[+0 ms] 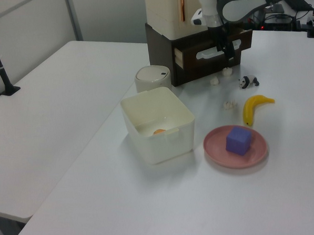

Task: Slide open the drawer
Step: 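Keep pulling the brown drawer out along its runners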

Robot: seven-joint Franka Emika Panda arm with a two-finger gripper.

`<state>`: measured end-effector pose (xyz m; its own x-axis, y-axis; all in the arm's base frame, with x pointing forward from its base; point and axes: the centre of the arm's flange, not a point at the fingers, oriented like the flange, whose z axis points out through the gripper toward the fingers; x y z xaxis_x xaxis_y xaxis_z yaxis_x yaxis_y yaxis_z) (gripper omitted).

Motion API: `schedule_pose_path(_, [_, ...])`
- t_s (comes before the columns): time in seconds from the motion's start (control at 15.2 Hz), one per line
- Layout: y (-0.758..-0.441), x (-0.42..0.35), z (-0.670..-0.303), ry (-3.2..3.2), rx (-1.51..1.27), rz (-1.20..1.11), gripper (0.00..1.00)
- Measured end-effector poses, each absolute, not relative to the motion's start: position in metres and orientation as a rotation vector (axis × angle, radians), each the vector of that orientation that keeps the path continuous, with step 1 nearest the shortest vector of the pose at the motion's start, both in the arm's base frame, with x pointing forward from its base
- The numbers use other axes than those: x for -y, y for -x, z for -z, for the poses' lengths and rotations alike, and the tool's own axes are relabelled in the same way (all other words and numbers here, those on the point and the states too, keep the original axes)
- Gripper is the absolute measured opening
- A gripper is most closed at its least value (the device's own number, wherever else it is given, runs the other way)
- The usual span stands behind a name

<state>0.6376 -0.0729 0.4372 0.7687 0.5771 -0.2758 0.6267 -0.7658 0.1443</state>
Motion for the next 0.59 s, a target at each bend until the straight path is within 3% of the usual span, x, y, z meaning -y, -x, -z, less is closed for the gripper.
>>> schedule_pose_path(0.59, [-0.632,0.06,-0.436,-2.734,-0.97,0.383,1.0])
